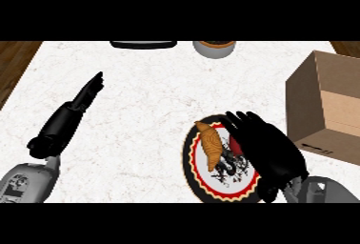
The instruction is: Pick the tomato from the plate and place it in the cardboard box
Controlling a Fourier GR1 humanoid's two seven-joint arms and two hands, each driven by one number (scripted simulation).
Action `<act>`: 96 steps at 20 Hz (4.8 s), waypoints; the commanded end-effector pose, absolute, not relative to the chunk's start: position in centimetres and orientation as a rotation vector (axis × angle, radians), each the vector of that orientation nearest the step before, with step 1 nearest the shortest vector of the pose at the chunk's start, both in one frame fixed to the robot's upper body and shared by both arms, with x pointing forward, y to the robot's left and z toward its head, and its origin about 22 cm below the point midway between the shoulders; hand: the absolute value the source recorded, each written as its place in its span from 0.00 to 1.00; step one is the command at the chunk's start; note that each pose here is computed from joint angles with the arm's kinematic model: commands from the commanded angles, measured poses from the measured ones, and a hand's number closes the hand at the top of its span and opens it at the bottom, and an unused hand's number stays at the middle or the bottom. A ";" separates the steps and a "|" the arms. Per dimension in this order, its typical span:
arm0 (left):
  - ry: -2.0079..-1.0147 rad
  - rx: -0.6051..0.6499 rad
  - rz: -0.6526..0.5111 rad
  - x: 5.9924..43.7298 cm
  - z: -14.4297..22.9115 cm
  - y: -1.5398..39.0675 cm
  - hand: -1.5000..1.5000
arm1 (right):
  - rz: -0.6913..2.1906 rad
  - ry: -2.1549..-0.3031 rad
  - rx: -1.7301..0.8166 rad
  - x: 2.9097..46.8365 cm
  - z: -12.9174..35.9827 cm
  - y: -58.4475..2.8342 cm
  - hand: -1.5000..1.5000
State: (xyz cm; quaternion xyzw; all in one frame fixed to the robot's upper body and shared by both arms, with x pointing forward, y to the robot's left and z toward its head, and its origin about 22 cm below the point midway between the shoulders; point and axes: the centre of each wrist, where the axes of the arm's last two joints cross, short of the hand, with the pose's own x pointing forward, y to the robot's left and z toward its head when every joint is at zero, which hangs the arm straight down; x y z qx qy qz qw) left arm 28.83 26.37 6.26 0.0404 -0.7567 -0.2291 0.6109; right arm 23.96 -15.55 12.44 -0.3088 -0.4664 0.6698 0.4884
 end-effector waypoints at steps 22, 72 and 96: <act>-1.759 0.119 -0.524 29.9 7.5 25.9 0.50 | 1.662 -1.067 -0.766 26.7 4.8 -17.3 0.00; -1.736 0.124 -0.489 28.5 5.4 27.4 0.50 | 1.472 -2.113 -0.500 15.1 13.0 -30.0 1.00; -1.763 0.056 -0.558 29.5 5.6 26.1 0.50 | 1.231 -1.499 -0.796 29.0 19.7 -45.2 1.00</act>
